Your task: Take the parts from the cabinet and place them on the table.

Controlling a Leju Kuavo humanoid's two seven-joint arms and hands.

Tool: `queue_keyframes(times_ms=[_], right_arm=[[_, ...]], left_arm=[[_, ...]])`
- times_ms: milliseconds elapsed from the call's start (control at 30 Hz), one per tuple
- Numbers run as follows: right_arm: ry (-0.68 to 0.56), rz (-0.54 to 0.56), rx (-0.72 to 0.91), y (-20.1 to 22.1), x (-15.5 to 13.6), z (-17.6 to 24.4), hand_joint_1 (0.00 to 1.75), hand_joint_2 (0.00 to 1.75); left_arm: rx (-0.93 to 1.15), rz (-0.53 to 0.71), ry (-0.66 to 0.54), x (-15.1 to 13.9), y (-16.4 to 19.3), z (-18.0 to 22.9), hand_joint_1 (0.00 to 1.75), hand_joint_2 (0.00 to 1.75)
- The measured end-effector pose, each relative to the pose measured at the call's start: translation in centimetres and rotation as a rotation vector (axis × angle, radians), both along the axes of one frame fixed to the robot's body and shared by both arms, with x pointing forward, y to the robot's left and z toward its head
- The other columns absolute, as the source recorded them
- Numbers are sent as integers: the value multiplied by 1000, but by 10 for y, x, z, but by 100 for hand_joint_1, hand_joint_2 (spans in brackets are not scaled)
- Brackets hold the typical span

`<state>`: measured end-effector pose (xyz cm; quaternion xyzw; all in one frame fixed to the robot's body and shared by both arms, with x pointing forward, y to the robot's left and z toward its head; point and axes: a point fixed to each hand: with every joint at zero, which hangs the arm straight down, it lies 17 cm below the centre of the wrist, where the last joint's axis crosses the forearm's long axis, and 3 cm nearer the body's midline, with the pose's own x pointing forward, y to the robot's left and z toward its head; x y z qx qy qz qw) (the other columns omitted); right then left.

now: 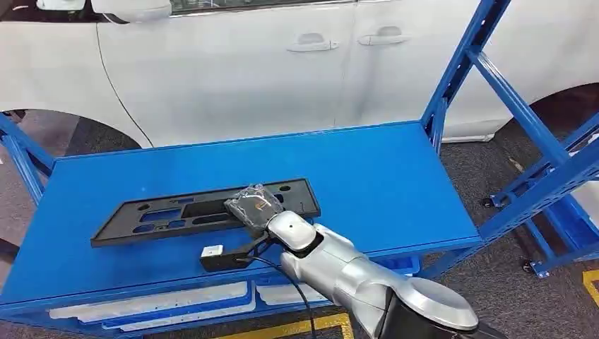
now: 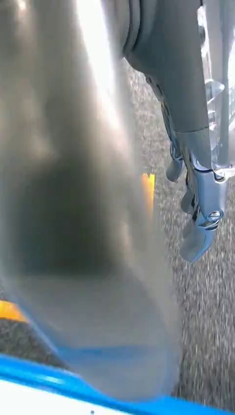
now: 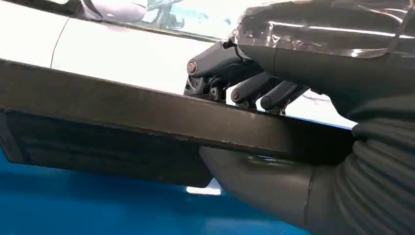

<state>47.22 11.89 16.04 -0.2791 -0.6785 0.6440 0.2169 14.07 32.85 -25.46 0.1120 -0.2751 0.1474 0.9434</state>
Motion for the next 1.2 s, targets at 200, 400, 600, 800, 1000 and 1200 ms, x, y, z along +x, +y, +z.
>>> queue_keyframes(times_ms=[200, 400, 600, 800, 1000, 1200], right_arm=[[-15, 2, 82, 1, 3, 19, 175, 175], [-95, 38, 226, 7, 5, 69, 175, 175], [-236, 160, 370, 22, -12, 142, 175, 175], [-204, 352, 870, -5, -43, 259, 175, 175], [226, 515, 1471, -115, -33, 315, 175, 175], [491, 852, 1636, -196, -73, 320, 175, 175]], left_arm=[[23, -12, -55, 8, 2, 6, 0, 175], [30, -1, -57, 9, 5, 6, 0, 175], [41, 32, -108, 14, 12, 12, 0, 175], [28, 151, -185, 22, 24, 20, 0, 175], [67, 226, -285, 24, 40, 33, 0, 175], [41, 254, -285, 20, 38, 31, 0, 175]])
